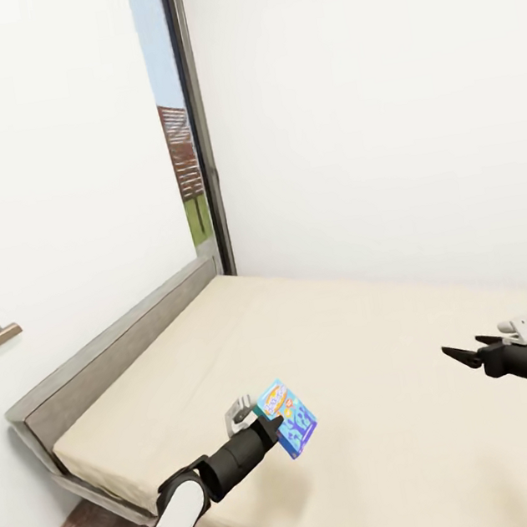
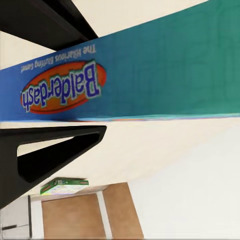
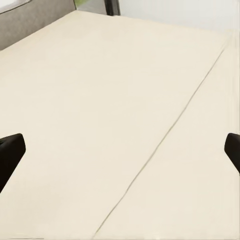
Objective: Put all the toys in the child's room - the three board games (two on the bed and one on the table), the two jigsaw puzzles on the table, and the tennis ball on the table - inside the toy box on the table in the child's room.
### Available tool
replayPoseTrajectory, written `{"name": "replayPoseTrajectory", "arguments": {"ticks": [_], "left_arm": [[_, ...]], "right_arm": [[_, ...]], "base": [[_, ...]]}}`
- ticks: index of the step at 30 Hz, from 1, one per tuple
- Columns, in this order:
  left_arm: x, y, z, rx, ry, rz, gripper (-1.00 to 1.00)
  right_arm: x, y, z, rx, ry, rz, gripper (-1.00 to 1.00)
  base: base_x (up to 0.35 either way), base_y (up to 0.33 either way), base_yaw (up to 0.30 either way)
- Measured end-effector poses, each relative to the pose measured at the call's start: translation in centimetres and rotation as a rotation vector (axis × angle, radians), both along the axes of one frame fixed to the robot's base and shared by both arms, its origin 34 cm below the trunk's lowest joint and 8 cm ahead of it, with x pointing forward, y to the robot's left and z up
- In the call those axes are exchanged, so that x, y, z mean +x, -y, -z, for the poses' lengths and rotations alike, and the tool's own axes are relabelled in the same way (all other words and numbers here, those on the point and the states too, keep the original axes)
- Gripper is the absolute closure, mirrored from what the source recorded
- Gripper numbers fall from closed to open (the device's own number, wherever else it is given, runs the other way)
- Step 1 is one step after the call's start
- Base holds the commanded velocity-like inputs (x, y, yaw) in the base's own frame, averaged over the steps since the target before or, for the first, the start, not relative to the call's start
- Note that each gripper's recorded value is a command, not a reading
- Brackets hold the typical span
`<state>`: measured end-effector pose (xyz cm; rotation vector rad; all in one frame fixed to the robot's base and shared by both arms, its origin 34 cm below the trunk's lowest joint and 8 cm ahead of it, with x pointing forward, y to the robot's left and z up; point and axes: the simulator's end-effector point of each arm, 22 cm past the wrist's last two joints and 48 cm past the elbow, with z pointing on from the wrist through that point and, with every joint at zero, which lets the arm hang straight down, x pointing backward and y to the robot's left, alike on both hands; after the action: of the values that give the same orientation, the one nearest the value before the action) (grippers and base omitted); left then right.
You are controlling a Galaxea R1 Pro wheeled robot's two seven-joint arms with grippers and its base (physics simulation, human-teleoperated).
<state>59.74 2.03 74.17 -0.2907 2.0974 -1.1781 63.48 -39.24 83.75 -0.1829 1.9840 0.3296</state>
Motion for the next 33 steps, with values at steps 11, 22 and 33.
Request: {"name": "replayPoseTrajectory", "arguments": {"ticks": [11,22,33], "left_arm": [[-0.02,-0.04,0.16,0.011,0.005,-0.001,1.00],[-0.04,-0.03,0.19,0.010,0.004,-0.001,1.00],[-0.05,0.19,-0.63,-0.006,0.008,0.003,1.00]], "right_arm": [[0.09,-0.19,-0.14,-0.003,0.013,-0.005,-1.00],[0.12,-0.19,-0.16,-0.004,0.015,-0.005,-1.00],[0.13,0.10,-0.45,-0.004,0.018,0.002,-1.00]], "base": [[0.053,-0.053,-0.287],[0.042,-0.043,-0.125],[0.003,-0.003,-0.009]]}}
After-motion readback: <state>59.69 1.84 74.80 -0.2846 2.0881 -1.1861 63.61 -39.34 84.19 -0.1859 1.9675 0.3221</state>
